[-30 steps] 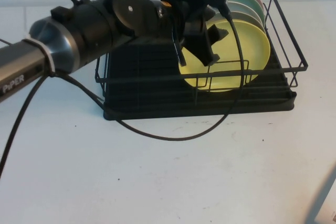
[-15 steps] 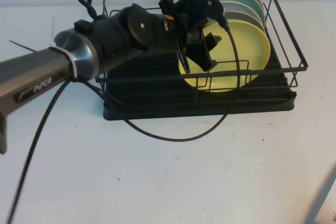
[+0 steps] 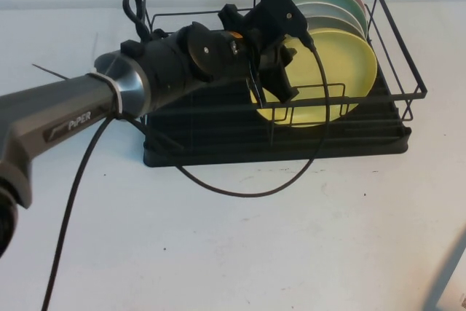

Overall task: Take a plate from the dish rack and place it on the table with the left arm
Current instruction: Grasp the plate from the shelf, then place the plate from the table

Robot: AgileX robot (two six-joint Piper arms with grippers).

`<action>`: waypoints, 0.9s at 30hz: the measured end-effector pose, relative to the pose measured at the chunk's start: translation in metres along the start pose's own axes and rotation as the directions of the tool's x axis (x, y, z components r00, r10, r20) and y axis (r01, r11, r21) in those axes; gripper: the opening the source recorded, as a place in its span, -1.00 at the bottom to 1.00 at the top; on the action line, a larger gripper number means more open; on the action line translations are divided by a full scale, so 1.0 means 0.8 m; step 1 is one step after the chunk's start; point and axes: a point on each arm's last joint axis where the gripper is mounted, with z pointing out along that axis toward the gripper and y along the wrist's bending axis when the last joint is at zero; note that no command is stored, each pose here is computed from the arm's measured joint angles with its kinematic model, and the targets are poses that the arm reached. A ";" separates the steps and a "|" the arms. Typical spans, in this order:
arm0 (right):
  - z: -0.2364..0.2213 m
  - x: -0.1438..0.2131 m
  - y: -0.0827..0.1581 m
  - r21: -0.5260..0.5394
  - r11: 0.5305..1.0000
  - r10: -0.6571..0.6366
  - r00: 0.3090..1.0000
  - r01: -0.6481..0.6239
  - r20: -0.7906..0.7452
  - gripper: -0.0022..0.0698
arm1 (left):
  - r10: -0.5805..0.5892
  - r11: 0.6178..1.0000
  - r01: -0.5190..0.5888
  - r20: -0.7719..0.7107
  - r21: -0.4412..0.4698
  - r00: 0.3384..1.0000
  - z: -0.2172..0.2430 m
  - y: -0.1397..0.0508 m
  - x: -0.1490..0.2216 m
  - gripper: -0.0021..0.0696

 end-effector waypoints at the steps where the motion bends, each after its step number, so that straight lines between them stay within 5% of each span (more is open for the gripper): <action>1: 0.000 0.000 0.000 0.000 1.000 0.000 1.000 0.000 0.000 -1.00 | 0.005 1.000 -0.005 -0.001 0.002 1.000 0.000 0.000 0.000 -0.68; 8: 0.000 0.000 0.000 0.000 1.000 0.000 1.000 0.000 0.000 -1.00 | 0.068 0.997 -0.065 0.075 -0.045 0.995 -0.049 0.021 -0.042 -0.76; 13: 0.000 0.000 0.000 0.000 1.000 0.000 1.000 0.000 0.000 -1.00 | 0.080 0.989 -0.052 0.210 -0.135 0.974 -0.143 0.057 -0.102 -0.76; 18: 0.000 0.000 0.000 0.000 1.000 0.000 1.000 0.000 0.000 -1.00 | -0.136 0.990 0.123 0.203 0.075 0.970 -0.214 0.056 -0.119 -0.76; 22: 0.000 0.000 0.000 0.000 1.000 0.000 1.000 0.000 0.000 -1.00 | -0.385 0.888 0.386 -0.056 0.251 0.921 -0.249 0.053 -0.094 -0.76; 27: 0.000 0.000 0.000 0.000 1.000 0.000 1.000 0.000 0.000 -1.00 | -0.514 0.753 0.607 -0.348 0.254 0.784 -0.247 0.043 -0.036 -0.76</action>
